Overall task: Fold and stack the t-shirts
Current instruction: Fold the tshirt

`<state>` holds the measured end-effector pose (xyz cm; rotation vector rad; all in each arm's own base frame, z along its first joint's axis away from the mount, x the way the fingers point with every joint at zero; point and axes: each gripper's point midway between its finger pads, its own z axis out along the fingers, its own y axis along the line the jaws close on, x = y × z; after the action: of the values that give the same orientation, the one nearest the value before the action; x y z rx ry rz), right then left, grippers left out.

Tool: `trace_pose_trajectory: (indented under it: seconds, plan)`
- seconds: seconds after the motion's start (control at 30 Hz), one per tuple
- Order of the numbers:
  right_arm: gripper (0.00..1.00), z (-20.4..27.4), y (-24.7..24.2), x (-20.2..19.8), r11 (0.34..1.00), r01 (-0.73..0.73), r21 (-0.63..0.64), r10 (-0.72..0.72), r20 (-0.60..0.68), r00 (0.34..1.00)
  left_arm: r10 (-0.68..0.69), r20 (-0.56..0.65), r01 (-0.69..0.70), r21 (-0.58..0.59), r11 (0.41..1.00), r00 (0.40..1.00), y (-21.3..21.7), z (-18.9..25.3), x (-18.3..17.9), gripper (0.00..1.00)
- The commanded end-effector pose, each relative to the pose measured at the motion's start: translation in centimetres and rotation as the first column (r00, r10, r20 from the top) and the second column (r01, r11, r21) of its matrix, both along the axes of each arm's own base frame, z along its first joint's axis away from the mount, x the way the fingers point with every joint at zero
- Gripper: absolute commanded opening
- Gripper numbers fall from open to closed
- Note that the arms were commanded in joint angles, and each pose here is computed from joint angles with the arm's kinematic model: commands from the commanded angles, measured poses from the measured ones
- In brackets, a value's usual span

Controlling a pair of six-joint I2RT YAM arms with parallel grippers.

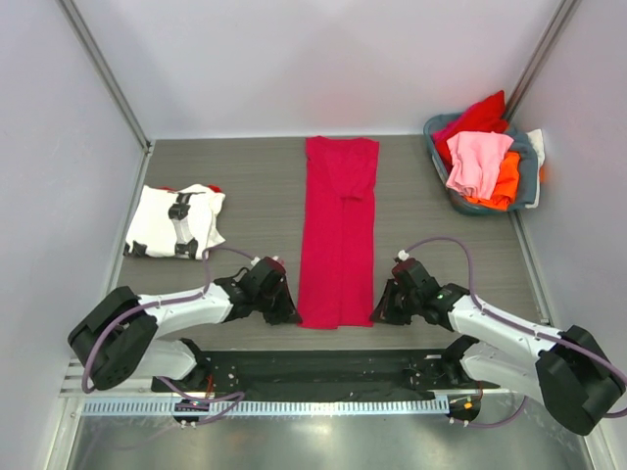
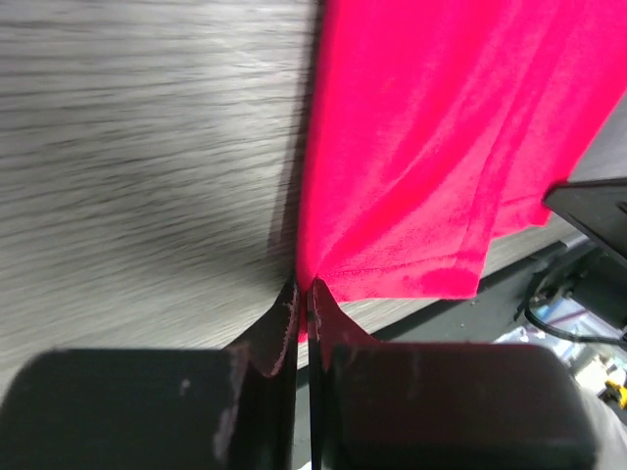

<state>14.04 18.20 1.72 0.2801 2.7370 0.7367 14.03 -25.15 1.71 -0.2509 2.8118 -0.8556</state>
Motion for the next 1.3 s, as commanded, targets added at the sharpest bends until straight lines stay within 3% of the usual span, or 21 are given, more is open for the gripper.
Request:
trace_pose_trajectory:
  seconds: [0.0,0.4,0.7,0.9,1.07,1.27]
  plan:
    - [0.01,0.7,-0.3,0.2,1.000,0.016,-0.013,-0.016,0.030,0.999,0.025,0.017,-0.026,0.075,0.997,1.000,1.8,-0.4,-0.3,0.00]
    - [0.01,2.2,-0.7,-0.7,1.000,0.009,0.007,-0.009,0.039,0.999,0.043,0.014,-0.043,0.004,0.999,0.999,0.9,1.2,-0.7,0.06]
    - [0.01,5.9,-1.5,1.7,0.997,0.081,0.006,-0.081,0.182,0.980,0.083,0.068,-0.075,-0.108,0.991,0.994,-0.6,4.9,0.3,0.03]
    - [0.01,8.3,-2.5,5.0,0.984,0.172,-0.051,-0.150,0.297,0.943,0.122,0.107,-0.106,-0.140,0.984,0.987,-2.0,8.0,3.3,0.00]
    - [0.01,11.0,-3.9,9.2,0.947,0.289,-0.140,-0.204,0.433,0.878,0.188,0.146,-0.161,-0.179,0.971,0.971,-2.4,10.4,8.1,0.00]
    - [0.01,12.7,-4.0,14.2,0.909,0.349,-0.227,-0.205,0.486,0.850,0.252,0.188,-0.219,-0.180,0.959,0.949,-1.5,12.6,14.3,0.00]
